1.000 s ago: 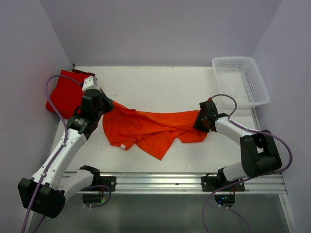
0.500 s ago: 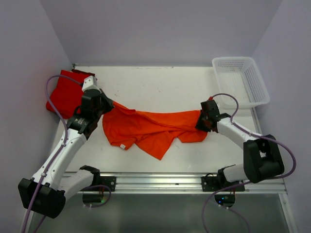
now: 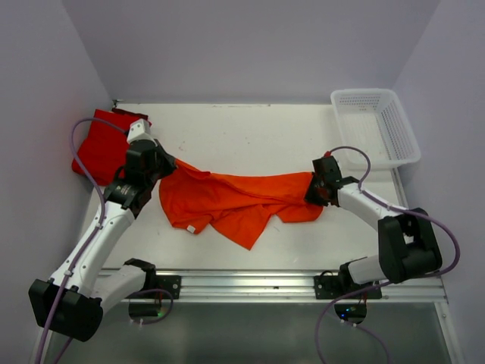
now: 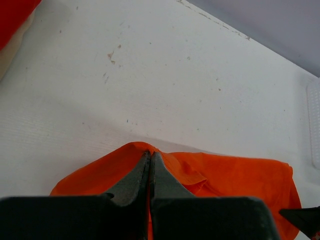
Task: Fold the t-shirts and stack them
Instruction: Flatten the tshirt out
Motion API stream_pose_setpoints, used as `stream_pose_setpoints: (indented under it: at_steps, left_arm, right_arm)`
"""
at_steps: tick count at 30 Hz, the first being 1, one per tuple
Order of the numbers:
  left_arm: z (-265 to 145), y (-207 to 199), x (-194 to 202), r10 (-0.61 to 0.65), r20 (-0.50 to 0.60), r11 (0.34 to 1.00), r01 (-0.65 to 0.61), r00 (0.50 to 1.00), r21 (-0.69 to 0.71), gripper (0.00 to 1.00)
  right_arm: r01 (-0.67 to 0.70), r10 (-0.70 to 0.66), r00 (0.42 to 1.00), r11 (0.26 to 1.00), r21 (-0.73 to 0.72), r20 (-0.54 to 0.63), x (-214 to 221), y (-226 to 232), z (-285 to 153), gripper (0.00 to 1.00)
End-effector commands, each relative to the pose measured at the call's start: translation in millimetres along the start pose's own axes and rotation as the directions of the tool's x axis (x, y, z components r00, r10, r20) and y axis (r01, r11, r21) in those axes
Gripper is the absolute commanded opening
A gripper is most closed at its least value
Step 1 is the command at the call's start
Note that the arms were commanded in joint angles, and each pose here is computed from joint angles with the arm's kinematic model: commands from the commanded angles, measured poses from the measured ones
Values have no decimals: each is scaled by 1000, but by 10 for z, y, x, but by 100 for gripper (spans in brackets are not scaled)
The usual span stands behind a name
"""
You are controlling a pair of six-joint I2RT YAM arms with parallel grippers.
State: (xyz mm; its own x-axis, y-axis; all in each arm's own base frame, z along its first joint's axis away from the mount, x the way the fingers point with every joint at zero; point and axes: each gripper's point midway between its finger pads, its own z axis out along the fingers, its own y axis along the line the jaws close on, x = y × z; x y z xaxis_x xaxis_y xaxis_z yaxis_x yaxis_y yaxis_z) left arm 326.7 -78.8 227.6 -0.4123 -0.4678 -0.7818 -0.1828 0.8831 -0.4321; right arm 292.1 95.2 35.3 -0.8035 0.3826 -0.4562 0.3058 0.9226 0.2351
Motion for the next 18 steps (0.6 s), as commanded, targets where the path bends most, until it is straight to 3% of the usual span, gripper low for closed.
stream_pose_setpoints:
  at_steps: [1, 8, 13, 18]
  left_arm:
    - [-52, -52, -161, 25, 58, 999, -27, 998, 39, 0]
    - [-298, -322, -727, 100, 202, 988, -122, 974, 98, 0]
    - [-618, -654, -1314, 119, 331, 971, -180, 936, 159, 0]
    - [-1166, -923, -1922, 126, 495, 946, -254, 860, 201, 0]
  right_arm:
    - [28, -21, 998, 994, -110, 66, -195, 226, -190, 0]
    - [147, -61, 944, 957, -249, 323, -911, 612, -1141, 0]
    - [250, -71, 853, 926, -284, 517, -1480, 851, -2030, 0]
    - [324, -72, 741, 909, -262, 667, -1861, 920, -2821, 0]
